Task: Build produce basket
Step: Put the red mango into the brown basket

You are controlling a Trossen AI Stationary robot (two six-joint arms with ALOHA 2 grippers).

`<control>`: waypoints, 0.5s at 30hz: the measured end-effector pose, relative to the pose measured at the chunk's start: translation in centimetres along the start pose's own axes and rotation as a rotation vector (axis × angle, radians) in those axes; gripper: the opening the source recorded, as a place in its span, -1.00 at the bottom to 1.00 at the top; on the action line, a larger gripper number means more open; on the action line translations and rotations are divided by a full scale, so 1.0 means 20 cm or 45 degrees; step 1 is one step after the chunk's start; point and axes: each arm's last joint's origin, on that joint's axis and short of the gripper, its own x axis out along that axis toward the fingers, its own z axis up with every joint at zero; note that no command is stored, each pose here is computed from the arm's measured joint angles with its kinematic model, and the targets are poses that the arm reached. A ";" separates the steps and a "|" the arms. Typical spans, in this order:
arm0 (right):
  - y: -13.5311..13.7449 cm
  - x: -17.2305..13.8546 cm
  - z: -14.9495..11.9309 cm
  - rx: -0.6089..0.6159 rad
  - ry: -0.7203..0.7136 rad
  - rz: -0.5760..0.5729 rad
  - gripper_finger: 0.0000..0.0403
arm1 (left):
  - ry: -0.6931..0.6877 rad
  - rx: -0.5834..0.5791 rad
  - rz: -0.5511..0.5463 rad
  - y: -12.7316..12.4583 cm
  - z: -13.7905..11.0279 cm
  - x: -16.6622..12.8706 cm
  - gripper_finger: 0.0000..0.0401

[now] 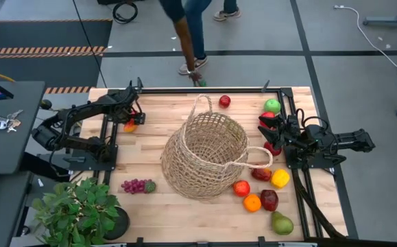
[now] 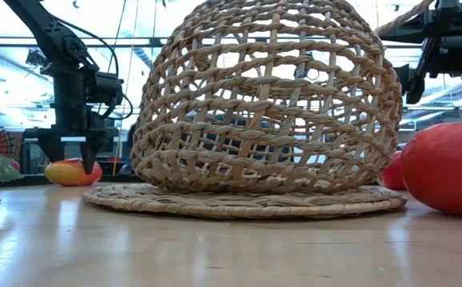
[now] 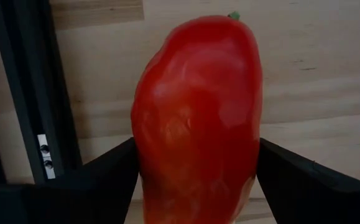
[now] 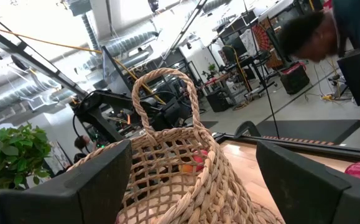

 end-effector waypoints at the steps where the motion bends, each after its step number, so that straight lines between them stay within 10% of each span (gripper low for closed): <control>1: 0.00 0.00 0.00 -0.001 0.001 0.000 0.73 | 0.001 0.004 -0.001 0.00 0.00 0.00 0.46; 15: 0.00 0.00 0.00 0.000 0.000 -0.001 0.73 | -0.091 -0.080 -0.377 -0.04 0.00 -0.12 0.44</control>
